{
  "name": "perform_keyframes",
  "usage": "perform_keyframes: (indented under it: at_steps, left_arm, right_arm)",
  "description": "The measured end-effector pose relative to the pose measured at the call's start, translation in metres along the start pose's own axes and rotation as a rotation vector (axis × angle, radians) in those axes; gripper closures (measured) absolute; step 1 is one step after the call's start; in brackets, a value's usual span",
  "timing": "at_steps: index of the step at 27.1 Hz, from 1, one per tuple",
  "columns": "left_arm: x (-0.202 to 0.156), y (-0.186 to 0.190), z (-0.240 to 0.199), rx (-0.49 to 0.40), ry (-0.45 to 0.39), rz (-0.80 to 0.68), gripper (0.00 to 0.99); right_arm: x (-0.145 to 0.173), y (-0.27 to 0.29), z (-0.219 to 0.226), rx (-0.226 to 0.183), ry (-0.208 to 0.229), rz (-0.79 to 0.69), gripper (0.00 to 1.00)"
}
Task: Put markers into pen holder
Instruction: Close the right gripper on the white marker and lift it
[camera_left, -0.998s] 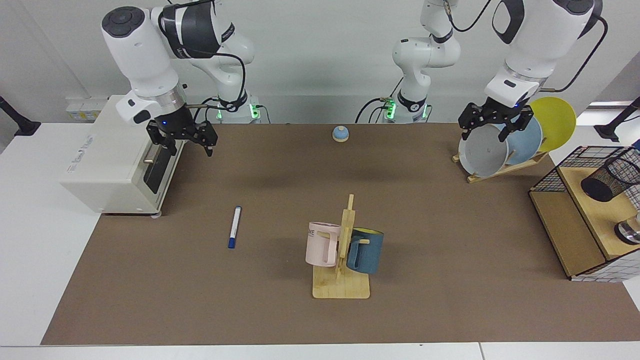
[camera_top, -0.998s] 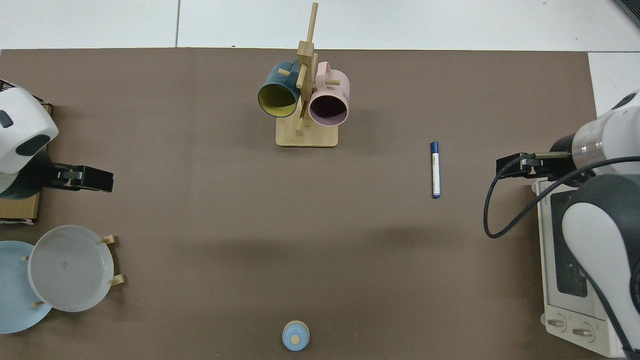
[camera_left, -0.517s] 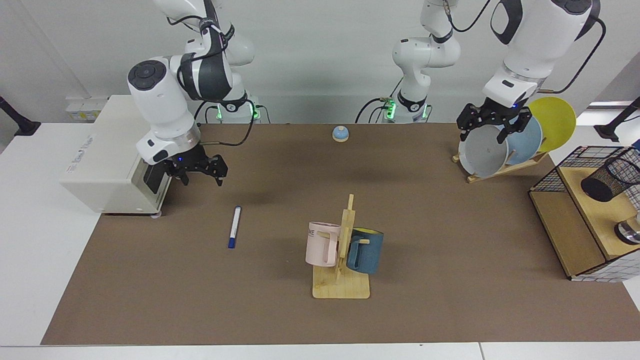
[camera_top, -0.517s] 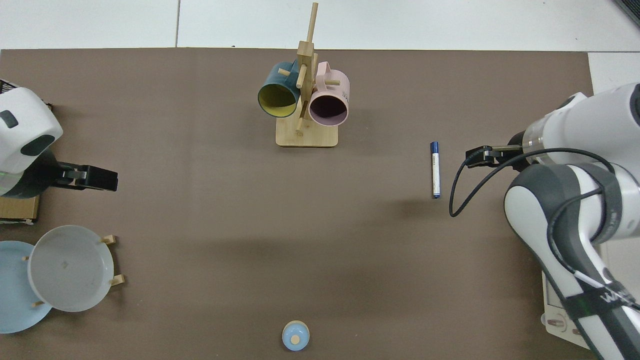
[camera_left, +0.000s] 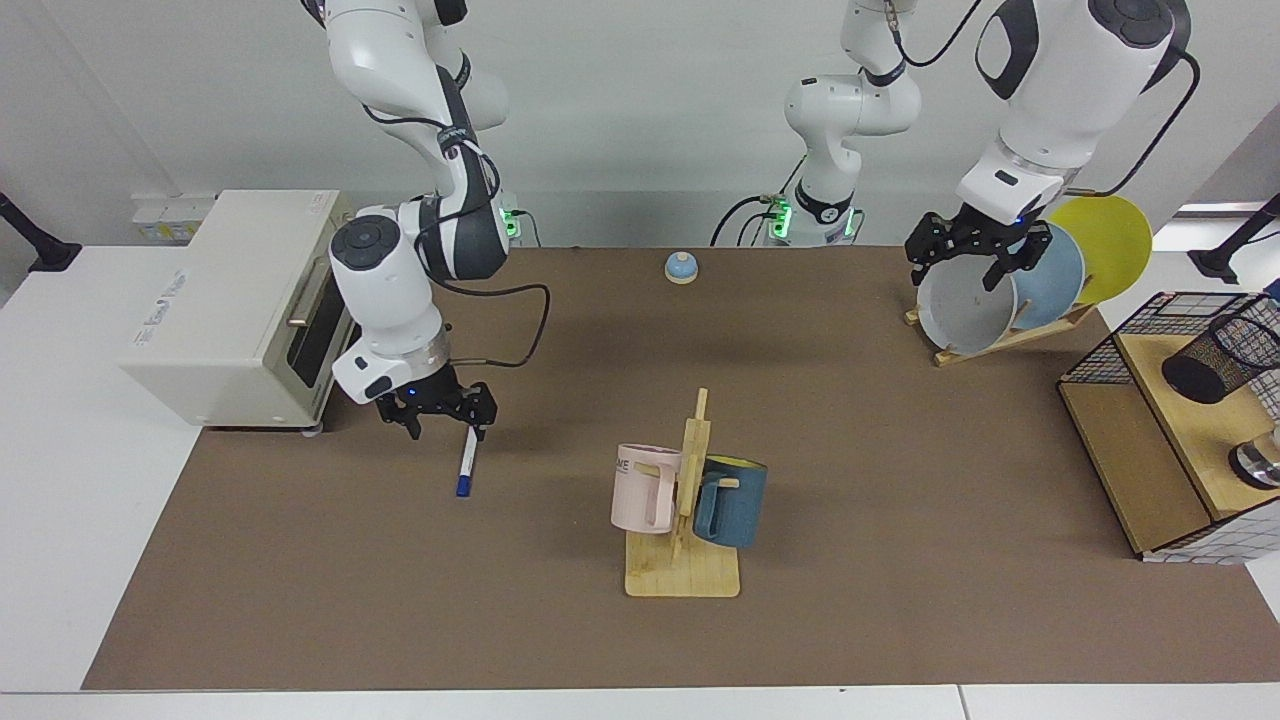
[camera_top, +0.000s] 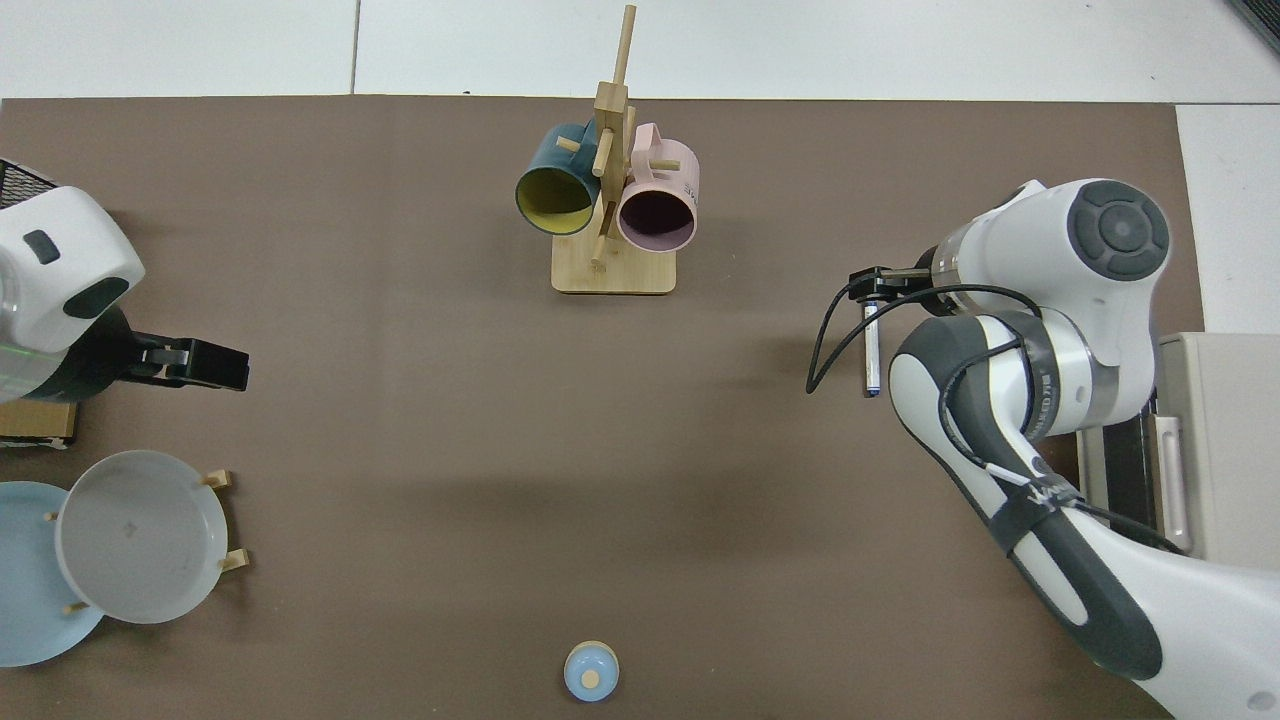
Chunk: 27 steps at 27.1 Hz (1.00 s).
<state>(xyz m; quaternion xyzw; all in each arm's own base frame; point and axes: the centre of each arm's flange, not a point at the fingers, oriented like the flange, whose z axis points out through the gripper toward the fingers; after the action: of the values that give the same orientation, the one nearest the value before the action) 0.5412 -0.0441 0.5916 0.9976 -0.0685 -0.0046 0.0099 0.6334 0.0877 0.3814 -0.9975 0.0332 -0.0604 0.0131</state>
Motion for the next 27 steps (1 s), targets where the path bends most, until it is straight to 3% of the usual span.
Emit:
perform_keyframes:
  at_steps: [11, 27]
  left_arm:
    - [-0.003, 0.000, 0.004, 0.000, -0.010, 0.000, 0.000]
    - [-0.006, -0.004, 0.012, -0.002, -0.026, -0.008, 0.000]
  right_arm:
    - [0.007, -0.005, 0.063, -0.004, -0.003, -0.005, 0.00]
    - [0.011, 0.004, 0.085, -0.028, -0.089, 0.021, 0.00]
